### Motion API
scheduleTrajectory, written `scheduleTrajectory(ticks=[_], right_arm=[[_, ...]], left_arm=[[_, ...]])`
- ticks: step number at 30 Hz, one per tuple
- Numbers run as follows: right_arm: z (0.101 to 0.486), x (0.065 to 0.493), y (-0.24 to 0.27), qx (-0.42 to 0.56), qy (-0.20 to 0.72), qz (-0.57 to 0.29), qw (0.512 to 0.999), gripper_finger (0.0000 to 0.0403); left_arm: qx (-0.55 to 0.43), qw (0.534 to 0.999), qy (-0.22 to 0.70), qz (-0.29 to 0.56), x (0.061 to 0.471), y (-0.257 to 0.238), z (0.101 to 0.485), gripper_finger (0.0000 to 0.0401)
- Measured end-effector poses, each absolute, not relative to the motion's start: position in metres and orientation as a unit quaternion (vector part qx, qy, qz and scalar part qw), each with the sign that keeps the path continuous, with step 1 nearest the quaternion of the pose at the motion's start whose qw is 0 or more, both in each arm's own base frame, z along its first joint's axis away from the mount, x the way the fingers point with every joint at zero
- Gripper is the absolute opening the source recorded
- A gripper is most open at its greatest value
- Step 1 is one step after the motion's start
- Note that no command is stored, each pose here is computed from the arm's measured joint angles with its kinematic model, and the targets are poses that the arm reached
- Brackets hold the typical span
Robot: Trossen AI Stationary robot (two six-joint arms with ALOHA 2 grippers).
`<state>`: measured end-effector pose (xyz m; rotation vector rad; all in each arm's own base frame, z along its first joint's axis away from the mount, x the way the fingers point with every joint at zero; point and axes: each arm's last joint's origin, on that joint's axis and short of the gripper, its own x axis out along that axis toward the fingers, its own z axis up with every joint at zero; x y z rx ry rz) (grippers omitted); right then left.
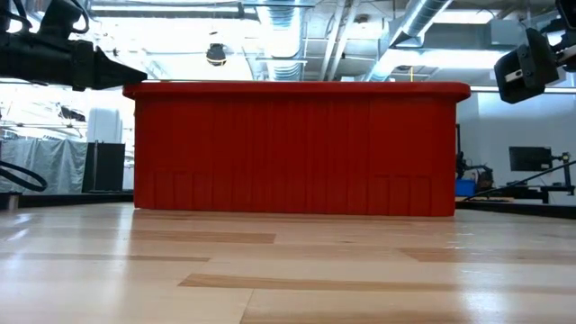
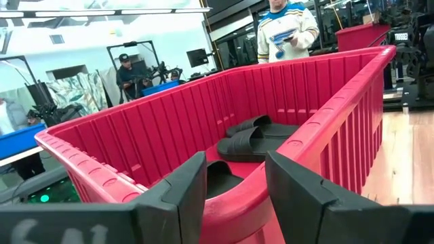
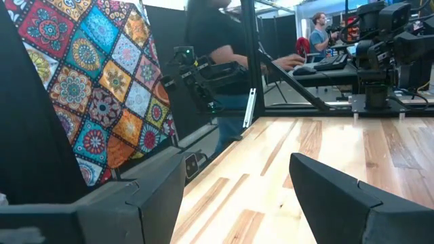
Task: Pick and place slides into bin
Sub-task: Return to Home Position
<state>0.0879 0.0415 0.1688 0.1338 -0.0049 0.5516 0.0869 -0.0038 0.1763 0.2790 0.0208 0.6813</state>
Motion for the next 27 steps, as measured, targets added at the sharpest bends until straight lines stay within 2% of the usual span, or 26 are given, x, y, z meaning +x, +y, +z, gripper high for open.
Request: scheduleTrajectory(ticks=[27], right_arm=[[0.1688, 0.0879, 0.0414, 0.066, -0.003, 0.272, 0.960, 0.0260]], left_arm=[[0.137, 0.933, 0.011, 0.333, 0.0869, -0.0038, 0.1762, 0.0142]])
